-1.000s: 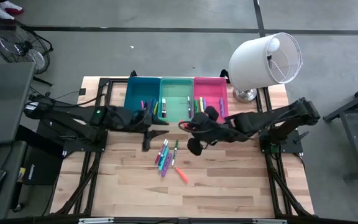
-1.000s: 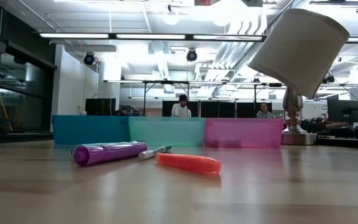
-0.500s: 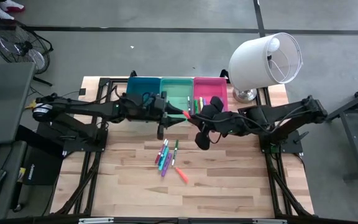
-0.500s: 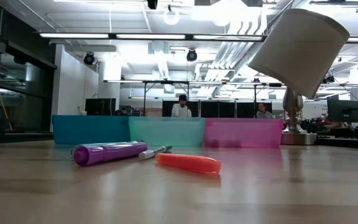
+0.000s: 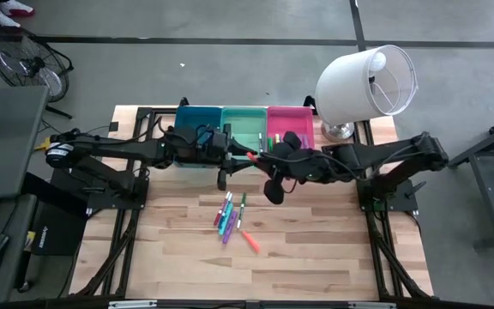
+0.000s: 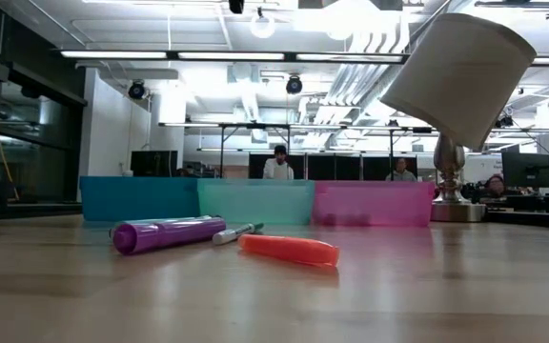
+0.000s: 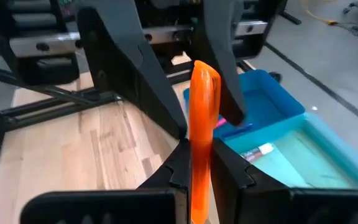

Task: Pick & Place Markers
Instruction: Put the top orange pen into the blue bin

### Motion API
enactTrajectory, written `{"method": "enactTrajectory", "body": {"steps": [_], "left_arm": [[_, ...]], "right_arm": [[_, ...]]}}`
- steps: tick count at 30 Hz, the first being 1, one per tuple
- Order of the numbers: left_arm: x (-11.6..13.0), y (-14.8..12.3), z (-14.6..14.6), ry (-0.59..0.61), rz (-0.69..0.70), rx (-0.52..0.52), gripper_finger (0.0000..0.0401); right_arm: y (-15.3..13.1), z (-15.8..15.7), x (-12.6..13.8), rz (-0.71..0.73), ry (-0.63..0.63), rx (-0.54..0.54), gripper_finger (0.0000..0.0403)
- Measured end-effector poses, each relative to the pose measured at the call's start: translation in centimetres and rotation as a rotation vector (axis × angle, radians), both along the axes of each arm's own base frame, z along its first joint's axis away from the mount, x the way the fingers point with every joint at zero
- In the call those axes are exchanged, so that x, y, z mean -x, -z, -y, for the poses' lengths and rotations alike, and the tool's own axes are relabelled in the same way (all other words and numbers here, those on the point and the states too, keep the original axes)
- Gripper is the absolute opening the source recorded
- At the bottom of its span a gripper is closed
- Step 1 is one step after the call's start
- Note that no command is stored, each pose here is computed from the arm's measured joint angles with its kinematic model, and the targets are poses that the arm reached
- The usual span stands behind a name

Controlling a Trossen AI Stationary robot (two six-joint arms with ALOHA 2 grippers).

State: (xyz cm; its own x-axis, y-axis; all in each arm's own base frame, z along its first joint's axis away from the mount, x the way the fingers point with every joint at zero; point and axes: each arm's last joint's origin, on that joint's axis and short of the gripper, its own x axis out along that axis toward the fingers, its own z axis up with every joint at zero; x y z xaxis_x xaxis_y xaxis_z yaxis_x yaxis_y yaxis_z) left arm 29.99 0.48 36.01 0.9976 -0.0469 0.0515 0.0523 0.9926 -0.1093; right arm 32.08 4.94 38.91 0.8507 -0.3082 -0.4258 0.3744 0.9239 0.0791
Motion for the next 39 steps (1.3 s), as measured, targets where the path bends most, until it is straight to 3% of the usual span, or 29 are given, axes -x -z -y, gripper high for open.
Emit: {"method": "enactTrajectory", "body": {"steps": [20, 23, 27, 39], "left_arm": [[0.02, 0.09, 0.06, 0.014, -0.012, -0.002, 0.0125], [0.01, 0.1, 0.05, 0.011, -0.013, -0.002, 0.0104], [0.01, 0.13, 0.05, 0.013, -0.016, 0.004, 0.0048], [0.02, 0.12, 0.06, 0.019, -0.015, -0.005, 0.0048]], "right_arm": [[0.2, 0.32, -0.84, 0.025, -0.003, -0.004, 0.0025], [0.2, 0.33, -0.85, 0.026, -0.003, -0.005, 0.0025], [0.21, 0.35, -0.86, 0.023, -0.002, 0.007, 0.0025], [0.21, 0.38, -0.86, 0.022, 0.001, 0.014, 0.0025]]}}
